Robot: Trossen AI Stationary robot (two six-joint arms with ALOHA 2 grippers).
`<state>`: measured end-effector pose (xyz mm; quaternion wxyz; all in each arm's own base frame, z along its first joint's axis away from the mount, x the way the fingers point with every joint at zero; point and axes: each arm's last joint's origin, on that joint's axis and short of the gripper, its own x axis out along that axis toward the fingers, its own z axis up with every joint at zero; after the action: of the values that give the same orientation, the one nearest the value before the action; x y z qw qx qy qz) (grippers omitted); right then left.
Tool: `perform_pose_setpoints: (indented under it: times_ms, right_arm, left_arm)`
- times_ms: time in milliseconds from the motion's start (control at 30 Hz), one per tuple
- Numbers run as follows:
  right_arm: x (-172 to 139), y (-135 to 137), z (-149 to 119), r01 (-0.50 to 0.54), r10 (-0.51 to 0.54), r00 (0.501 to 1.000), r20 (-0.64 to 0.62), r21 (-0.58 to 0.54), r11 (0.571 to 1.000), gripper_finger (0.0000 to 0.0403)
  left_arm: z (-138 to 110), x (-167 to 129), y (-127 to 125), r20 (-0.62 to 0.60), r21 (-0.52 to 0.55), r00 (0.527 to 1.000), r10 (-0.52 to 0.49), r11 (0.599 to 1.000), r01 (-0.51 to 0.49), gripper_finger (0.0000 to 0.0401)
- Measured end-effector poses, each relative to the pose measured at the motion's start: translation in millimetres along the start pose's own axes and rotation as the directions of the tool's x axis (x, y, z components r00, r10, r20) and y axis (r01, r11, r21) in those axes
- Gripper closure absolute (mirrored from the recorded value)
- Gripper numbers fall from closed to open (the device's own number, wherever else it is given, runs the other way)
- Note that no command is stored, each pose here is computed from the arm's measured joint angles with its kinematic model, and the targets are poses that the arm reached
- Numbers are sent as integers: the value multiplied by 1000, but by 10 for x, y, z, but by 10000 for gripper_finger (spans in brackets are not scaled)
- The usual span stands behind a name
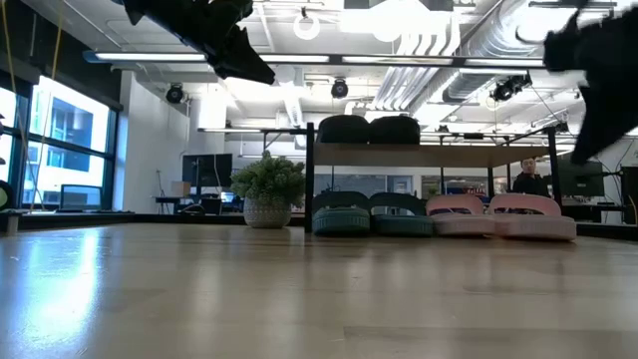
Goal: Pick and place slides into the shelf
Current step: Put the pink slide under the shelf
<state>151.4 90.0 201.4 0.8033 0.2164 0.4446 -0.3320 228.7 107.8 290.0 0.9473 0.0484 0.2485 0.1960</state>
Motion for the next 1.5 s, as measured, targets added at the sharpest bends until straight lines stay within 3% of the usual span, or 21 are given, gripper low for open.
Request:
perform_pose_setpoints:
  times_ms: [200, 467, 933, 1500]
  right_arm:
    - [317, -81, -201, 36, -40, 996, 75, 49, 998, 403]
    - [487, -136, -266, 108, -114, 992, 60, 107, 988, 403]
    - [760, -350, -251, 178, -184, 983, 16, 185, 966, 403]
    - [854, -525, -84, 308, -326, 945, 2, 322, 895, 403]
  left_arm:
    - [0, 0, 0, 0, 0, 1000, 0, 1000, 0, 279]
    - [0, 0, 0, 0, 0, 1000, 0, 1000, 0, 279]
    - [0, 0, 0, 0, 0, 1000, 0, 1000, 0, 279]
    - [0, 0, 0, 0, 0, 1000, 0, 1000, 0, 279]
